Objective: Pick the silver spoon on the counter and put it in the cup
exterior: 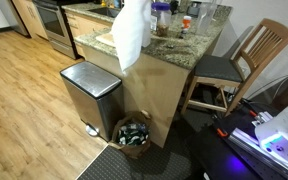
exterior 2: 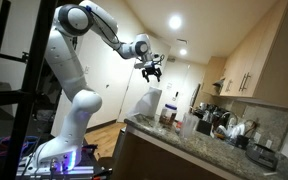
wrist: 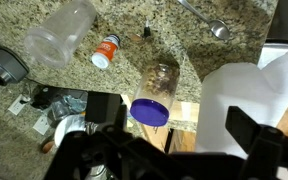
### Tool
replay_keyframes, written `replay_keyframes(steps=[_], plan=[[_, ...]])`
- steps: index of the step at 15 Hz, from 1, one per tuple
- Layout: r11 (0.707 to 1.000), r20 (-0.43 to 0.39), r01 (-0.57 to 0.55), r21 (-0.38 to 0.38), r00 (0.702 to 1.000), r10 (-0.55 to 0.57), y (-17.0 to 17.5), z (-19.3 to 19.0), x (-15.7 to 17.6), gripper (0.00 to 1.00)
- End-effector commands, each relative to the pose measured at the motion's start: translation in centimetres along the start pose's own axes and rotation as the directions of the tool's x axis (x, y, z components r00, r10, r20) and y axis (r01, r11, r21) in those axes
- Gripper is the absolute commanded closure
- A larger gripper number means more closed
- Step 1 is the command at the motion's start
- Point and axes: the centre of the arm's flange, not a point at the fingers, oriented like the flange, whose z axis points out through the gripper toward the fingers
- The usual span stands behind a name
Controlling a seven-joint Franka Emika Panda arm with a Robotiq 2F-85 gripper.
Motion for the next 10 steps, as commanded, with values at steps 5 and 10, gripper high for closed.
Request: replay_keyframes(steps=[5, 10], plan=[[0.962, 0.172, 0.107, 0.25, 0.973, -0.153, -1.7, 13.8, 2.3, 0.0], [0.93, 0.261, 0.2, 0.307, 0.922, -0.284, -3.5, 22.8, 1.8, 0.0]])
